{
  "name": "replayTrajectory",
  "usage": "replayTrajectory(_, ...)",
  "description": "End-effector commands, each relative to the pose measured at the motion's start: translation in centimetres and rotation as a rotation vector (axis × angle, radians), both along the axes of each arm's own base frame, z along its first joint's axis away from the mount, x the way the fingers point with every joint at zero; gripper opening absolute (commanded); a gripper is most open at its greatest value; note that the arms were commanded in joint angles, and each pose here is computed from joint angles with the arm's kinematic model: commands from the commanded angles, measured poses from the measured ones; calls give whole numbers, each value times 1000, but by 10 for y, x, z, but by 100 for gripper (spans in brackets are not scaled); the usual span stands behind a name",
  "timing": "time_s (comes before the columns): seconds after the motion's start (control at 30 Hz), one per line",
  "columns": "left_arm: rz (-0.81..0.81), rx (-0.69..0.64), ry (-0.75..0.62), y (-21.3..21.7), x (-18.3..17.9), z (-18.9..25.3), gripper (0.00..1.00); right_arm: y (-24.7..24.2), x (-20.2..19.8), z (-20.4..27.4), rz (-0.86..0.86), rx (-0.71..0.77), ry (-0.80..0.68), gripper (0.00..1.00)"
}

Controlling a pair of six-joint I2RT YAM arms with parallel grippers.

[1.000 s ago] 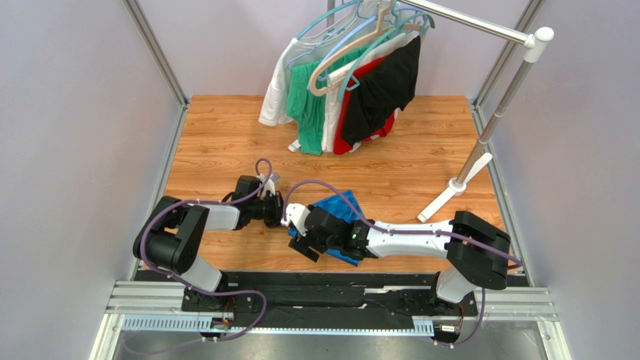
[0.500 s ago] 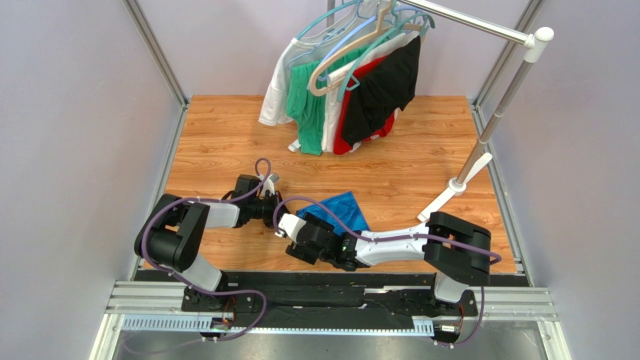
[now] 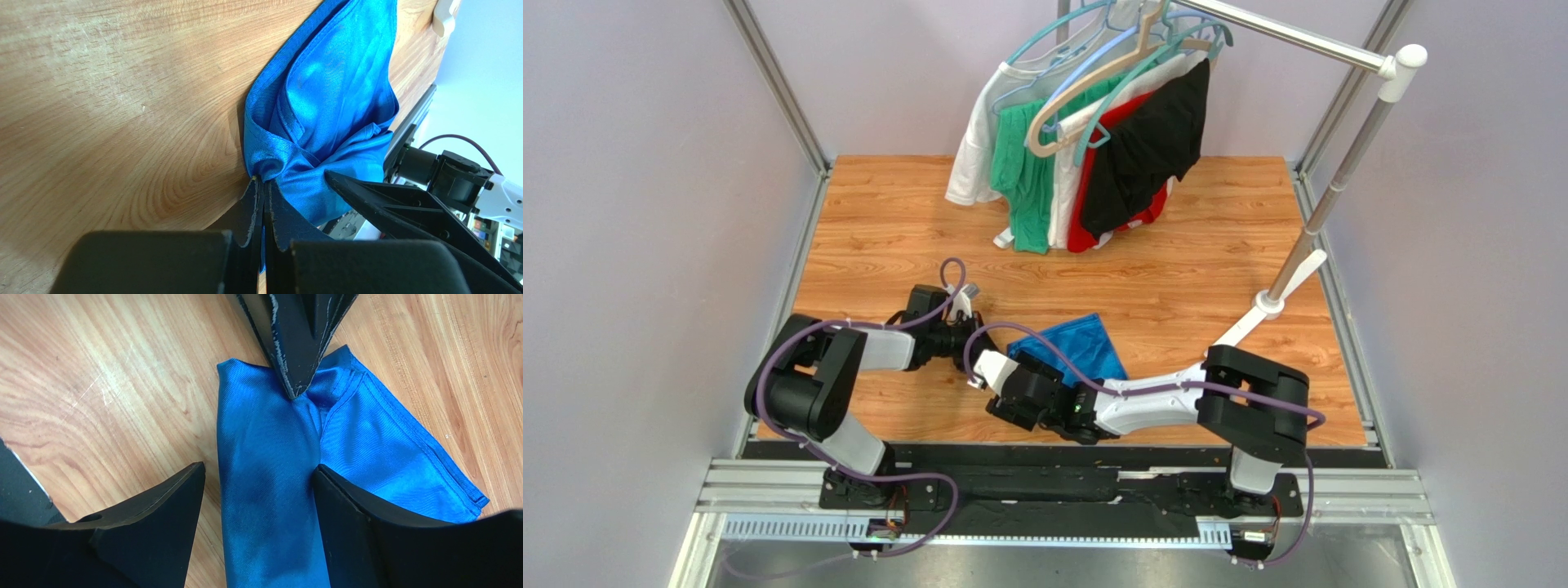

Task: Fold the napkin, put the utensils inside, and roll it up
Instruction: Roll the napkin with the utensil

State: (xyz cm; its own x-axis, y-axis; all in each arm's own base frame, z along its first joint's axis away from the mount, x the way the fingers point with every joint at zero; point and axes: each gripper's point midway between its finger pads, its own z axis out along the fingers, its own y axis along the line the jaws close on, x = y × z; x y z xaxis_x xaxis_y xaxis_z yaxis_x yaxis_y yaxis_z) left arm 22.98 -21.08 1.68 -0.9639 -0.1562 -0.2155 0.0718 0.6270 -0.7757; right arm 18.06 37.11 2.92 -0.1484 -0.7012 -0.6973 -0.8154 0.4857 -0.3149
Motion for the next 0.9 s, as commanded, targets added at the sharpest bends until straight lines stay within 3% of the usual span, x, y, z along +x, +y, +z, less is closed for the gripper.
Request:
replayTrajectory(0.0,-2,43,27,5,-3,-11,0,-17,7,-20,-58,-76,16,68)
replayTrajectory(0.1,-2,43,26,5,-3,-10,0,-19,9,-23,-76,-80,21,67)
replayTrajectory(0.3,-3,43,24,5,-3,-10,0,-32,5,-36,-95,-131,69,53)
replayTrajectory(0.33,-4,41,23,5,-3,-9,0,-34,3,-40,-92,-141,84,46)
replayTrajectory(0.4,-5,38,18,5,-3,-8,0,-33,1,-41,-84,-141,102,42)
replayTrajectory(0.53,-8,18,-13,2,0,0,0,-30,-6,-48,-55,-150,158,14)
replayTrajectory(0.6,-10,12,-24,2,0,2,1,-28,-7,-50,-43,-145,190,10)
replayTrajectory(0.7,3,11,-54,3,5,10,15,-24,-9,-49,-21,-129,248,3)
replayTrajectory(0.73,13,17,-64,4,6,13,25,-23,-14,-50,-1,-128,283,0)
replayTrajectory(0.87,85,28,-98,19,15,25,45,-16,-12,-39,18,-79,383,0)
